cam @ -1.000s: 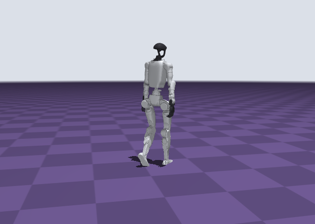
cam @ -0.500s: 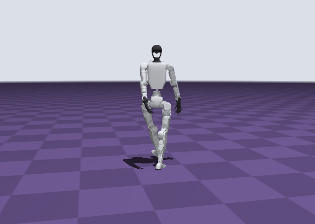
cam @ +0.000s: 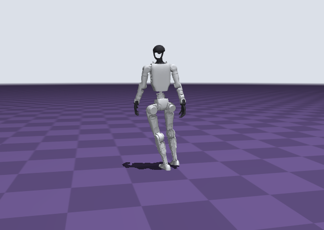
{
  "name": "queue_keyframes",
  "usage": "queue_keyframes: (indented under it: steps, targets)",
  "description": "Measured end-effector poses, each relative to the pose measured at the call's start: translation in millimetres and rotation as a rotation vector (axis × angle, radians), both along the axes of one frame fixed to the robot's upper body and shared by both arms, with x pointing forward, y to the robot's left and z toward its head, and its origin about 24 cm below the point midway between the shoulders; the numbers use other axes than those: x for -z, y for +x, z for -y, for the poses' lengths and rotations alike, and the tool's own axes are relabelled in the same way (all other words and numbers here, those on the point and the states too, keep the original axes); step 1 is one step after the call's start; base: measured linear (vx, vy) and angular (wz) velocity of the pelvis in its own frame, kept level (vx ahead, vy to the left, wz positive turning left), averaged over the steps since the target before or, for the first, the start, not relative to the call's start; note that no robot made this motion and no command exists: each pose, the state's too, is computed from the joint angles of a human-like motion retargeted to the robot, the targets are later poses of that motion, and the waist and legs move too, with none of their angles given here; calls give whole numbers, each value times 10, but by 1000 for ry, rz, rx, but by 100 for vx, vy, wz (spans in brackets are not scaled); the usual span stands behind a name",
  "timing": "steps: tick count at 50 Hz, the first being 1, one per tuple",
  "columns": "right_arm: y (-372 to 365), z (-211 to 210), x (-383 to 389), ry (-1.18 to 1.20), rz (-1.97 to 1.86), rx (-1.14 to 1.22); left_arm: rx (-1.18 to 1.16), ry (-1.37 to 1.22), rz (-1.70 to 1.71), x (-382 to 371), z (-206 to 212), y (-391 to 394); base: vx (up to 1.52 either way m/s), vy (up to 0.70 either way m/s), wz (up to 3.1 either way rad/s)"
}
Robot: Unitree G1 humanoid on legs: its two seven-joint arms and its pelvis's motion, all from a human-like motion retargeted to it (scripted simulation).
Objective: Walk run
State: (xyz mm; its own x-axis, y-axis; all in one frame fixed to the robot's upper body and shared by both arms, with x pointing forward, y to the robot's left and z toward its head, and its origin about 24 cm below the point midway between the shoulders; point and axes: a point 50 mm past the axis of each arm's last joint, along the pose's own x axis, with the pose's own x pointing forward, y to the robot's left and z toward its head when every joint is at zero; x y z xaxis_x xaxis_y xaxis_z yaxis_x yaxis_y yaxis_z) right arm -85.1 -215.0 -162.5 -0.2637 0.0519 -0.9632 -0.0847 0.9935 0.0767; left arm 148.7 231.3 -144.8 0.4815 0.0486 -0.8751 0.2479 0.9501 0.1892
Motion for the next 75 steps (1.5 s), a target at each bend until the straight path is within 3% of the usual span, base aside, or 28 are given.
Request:
queue_keyframes:
  steps: [8,17,25,37,45,54,65,75]
  targets:
    - [-232,-30,-63,51,-104,35,-39,26,74,-82,-25,196,65,-33,36]
    - [-119,-67,-22,13,-79,56,25,18,-365,310,216,-1056,69,-52,53]
    - [839,-39,115,-79,187,-14,-70,-132,-762,258,647,-2406,63,-47,15]
    - [2209,57,-82,-140,627,-169,-71,-264,-1011,20,925,-3122,55,-27,-40]
    - [2246,16,-86,-131,614,-270,-207,-323,-928,99,1039,-2919,71,-19,3]
    - [1056,-126,134,15,213,-314,-263,-242,-802,216,835,-2594,99,-9,-43]
    - [-139,-138,-25,84,-87,86,-108,5,-434,265,-52,-1187,72,-2,39]
    - [-353,-191,-79,75,-113,222,17,65,-62,-46,-336,-131,68,-18,86]
